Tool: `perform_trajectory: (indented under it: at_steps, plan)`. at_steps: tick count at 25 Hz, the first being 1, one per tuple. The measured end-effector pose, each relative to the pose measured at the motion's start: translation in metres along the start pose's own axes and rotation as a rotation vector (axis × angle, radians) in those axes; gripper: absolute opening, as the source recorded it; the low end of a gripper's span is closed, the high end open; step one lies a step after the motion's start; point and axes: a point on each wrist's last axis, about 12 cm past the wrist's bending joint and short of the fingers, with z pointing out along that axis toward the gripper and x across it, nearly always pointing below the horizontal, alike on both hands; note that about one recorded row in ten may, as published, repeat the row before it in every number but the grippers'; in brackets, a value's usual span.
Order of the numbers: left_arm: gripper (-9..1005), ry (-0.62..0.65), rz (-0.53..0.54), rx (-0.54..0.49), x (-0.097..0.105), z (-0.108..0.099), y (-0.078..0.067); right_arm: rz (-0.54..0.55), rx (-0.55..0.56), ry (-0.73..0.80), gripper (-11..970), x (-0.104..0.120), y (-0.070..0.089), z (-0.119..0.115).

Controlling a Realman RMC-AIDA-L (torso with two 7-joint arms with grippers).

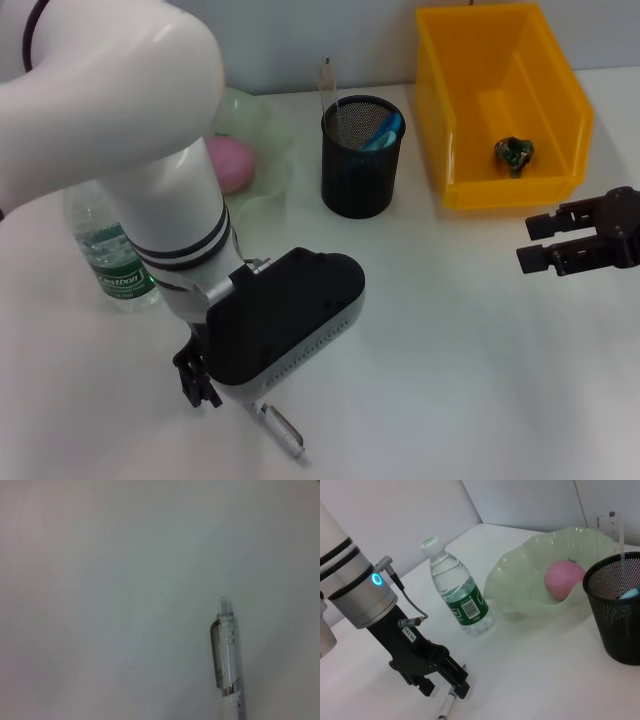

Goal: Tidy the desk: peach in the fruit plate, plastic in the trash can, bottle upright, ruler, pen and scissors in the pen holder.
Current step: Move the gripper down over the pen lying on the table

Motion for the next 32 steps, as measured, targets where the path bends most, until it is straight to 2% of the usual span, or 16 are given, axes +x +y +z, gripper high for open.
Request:
perform_trajectory:
  at_steps: [9, 17, 22, 32]
  plan:
    - [841, 0.0, -0.008, 0.009, 0.0009, 0.0034, -0.0019, 0.002, -0.003, 0.002, 688, 0.0002, 0.0002, 0.0002]
    - [652, 0.0, -0.01, 0.01, 0.0007, 0.0056, -0.0033, 0.007, -0.007, 0.004, 687, 0.0002, 0.0006, 0.0003]
    - [568, 0.002, -0.007, 0.013, 0.0001, 0.0063, -0.0034, 0.015, -0.01, 0.003, 686, 0.0021, 0.0004, 0.0014]
    - [557, 0.009, -0.006, 0.018, -0.0015, 0.0077, -0.0033, 0.01, -0.012, 0.002, 685, 0.001, 0.0001, 0.0024]
